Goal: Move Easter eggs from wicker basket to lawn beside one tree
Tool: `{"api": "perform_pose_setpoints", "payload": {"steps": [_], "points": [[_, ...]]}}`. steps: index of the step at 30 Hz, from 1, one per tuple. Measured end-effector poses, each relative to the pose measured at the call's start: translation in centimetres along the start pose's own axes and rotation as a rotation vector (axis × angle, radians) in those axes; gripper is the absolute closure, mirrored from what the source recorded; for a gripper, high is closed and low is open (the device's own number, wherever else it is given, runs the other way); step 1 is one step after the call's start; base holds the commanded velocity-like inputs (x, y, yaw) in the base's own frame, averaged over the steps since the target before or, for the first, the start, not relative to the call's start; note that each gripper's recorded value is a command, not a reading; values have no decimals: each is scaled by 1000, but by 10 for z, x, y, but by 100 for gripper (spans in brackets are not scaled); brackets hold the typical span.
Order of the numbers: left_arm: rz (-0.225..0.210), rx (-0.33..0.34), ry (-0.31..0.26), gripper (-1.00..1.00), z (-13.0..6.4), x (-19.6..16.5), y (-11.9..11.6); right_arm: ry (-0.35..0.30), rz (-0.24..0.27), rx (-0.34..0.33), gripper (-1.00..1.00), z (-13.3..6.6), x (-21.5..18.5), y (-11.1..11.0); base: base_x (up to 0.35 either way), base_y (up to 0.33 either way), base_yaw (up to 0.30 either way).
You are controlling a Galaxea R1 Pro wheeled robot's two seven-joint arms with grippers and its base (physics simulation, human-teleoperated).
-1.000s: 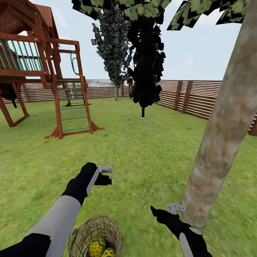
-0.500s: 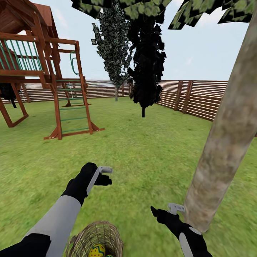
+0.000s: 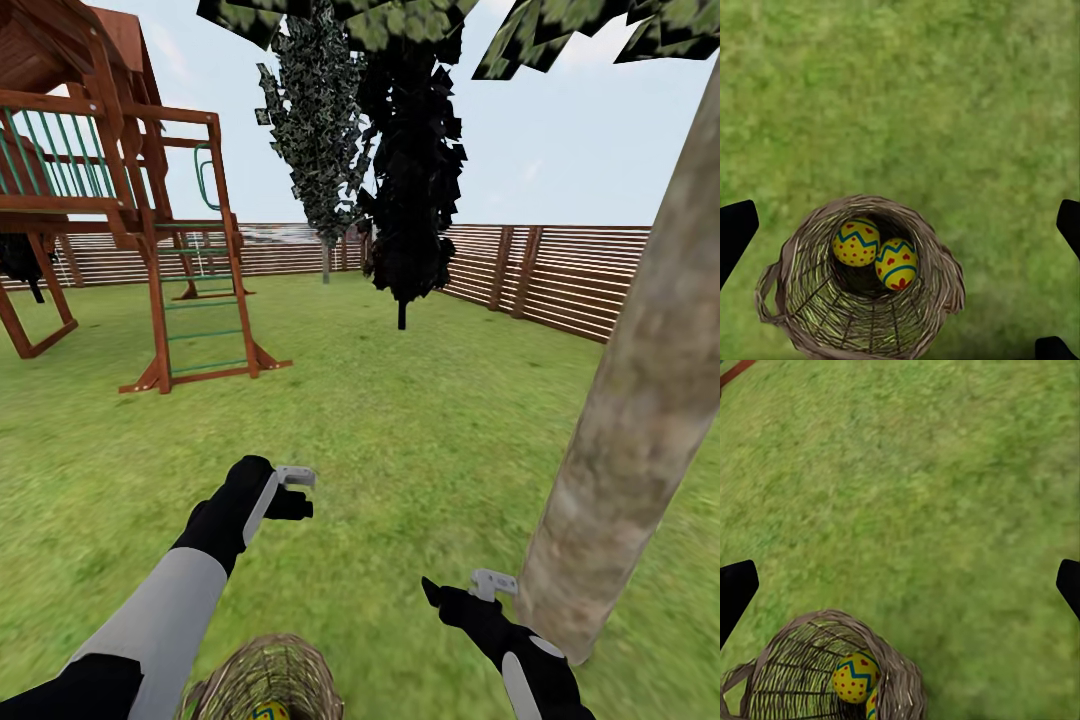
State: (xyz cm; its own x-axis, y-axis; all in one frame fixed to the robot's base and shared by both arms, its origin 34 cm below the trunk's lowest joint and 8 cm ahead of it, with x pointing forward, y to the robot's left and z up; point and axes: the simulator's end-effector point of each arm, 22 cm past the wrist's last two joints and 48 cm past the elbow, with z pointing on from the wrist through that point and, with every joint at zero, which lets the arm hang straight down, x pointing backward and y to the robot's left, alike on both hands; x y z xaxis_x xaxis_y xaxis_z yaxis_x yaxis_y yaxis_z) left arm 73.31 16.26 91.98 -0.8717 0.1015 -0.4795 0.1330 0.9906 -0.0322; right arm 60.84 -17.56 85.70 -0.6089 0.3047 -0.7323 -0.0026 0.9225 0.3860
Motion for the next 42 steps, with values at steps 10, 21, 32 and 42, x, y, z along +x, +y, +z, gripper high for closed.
{"api": "perform_pose_setpoints", "payload": {"steps": [10,21,32,42], "points": [[0,-1,0,-100,5,1,0,0,1,0,-100,3,3,-2,4,-1,0],[0,-1,0,-100,17,6,1,0,0,0,-100,13,11,-7,0,0,0],[-5,-3,1,-100,31,12,3,-1,1,0,-100,22,20,-12,0,0,0],[-5,4,70,-100,58,42,2,-2,1,-1,-100,30,29,-17,0,0,0]]}}
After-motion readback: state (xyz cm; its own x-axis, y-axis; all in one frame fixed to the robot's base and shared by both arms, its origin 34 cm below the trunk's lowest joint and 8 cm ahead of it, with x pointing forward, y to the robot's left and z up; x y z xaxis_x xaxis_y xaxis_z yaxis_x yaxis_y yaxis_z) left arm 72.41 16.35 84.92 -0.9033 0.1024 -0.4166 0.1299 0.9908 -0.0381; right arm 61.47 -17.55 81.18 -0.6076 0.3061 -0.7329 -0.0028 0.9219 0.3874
